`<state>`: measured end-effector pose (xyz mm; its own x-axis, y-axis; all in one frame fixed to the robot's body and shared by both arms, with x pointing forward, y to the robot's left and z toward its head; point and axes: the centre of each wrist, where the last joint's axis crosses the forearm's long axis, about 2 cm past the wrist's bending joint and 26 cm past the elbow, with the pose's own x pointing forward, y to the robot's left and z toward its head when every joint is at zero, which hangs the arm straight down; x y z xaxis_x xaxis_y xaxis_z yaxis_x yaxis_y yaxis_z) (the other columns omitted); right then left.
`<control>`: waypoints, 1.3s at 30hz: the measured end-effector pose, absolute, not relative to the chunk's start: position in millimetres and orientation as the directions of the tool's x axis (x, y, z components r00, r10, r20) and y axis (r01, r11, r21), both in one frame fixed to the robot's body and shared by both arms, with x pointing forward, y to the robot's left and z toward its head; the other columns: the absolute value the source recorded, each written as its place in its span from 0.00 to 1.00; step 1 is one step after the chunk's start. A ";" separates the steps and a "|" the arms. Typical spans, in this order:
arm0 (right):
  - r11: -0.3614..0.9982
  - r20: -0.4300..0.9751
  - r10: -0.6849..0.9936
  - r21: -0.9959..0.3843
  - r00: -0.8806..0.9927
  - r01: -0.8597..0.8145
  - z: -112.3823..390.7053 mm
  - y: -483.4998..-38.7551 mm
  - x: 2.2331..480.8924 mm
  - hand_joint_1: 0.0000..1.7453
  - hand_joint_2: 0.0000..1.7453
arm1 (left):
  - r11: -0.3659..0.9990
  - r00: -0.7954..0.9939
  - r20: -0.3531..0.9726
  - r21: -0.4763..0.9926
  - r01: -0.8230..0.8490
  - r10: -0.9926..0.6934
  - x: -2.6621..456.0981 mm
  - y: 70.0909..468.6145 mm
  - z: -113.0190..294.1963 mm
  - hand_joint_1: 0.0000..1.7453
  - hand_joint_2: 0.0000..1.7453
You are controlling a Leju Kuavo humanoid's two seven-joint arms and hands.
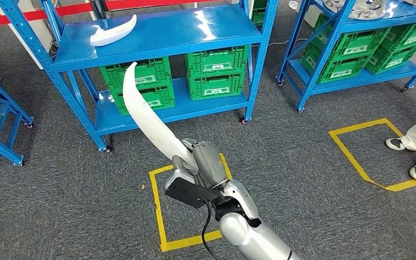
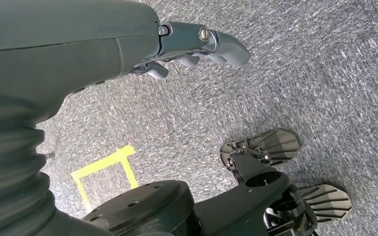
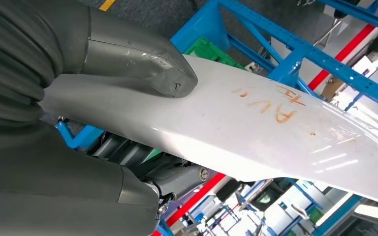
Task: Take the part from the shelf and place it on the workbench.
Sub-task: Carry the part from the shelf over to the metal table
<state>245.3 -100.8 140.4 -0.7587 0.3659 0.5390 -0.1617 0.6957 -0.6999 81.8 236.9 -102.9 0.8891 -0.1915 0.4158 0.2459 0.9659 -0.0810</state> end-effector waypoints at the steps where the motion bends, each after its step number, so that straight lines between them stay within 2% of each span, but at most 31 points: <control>1: 0.693 0.532 0.372 -0.704 -0.761 -0.153 140.2 -101.4 244.4 1.00 1.00 | 0.966 0.889 0.416 -0.081 0.246 -0.192 81.6 237.0 -102.9 0.00 1.00; 10: 0.696 0.508 0.415 -0.712 -0.755 -0.096 136.2 -108.2 242.3 1.00 1.00 | 0.965 0.886 0.419 -0.078 0.252 -0.197 81.8 237.8 -103.0 0.00 1.00; 39: 0.704 0.510 0.452 -0.708 -0.732 -0.058 134.1 -112.5 241.8 1.00 1.00 | 0.964 0.890 0.407 -0.073 0.257 -0.207 84.2 239.1 -102.6 0.00 1.00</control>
